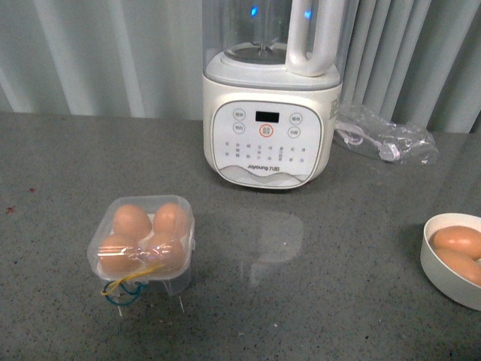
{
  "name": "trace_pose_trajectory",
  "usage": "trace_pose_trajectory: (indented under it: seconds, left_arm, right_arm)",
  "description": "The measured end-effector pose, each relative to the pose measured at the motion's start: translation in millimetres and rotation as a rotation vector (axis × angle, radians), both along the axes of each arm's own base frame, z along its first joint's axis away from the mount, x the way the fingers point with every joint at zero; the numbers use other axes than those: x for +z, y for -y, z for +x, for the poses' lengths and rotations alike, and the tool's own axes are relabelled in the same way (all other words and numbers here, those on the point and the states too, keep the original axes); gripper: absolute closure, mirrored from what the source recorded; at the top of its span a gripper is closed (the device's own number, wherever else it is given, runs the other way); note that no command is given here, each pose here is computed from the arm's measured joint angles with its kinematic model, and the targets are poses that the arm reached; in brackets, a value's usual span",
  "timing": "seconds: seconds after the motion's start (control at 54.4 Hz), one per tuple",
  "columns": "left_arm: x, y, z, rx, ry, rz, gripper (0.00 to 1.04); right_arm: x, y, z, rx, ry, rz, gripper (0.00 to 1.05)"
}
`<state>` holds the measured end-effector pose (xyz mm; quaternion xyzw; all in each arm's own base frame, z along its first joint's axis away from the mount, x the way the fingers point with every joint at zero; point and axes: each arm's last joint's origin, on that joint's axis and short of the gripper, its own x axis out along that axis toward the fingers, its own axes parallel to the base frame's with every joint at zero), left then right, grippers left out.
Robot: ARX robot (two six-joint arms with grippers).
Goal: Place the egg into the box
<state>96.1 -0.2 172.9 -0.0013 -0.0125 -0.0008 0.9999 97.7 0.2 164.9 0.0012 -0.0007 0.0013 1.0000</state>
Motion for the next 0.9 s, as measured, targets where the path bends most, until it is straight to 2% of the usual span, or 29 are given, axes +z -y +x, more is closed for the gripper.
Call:
trace_pose_trajectory:
  seconds: [0.221,0.368,0.46,0.533,0.901]
  left_arm:
    - [-0.1,0.0,0.0,0.0,0.0,0.0,0.5]
    - [-0.1,0.0,0.0,0.0,0.0,0.0,0.18]
    - [-0.1,0.0,0.0,0.0,0.0,0.0,0.05]
    - [-0.1,0.0,0.0,0.0,0.0,0.0,0.08]
    - [-0.1,0.0,0.0,0.0,0.0,0.0,0.07]
  right_arm:
    - [0.0,0.0,0.0,0.0,0.0,0.0,0.07]
    - [0.0,0.0,0.0,0.0,0.0,0.0,0.07]
    - [0.0,0.0,0.0,0.0,0.0,0.0,0.07]
    - [0.0,0.0,0.0,0.0,0.0,0.0,0.07]
    - [0.0,0.0,0.0,0.0,0.0,0.0,0.07]
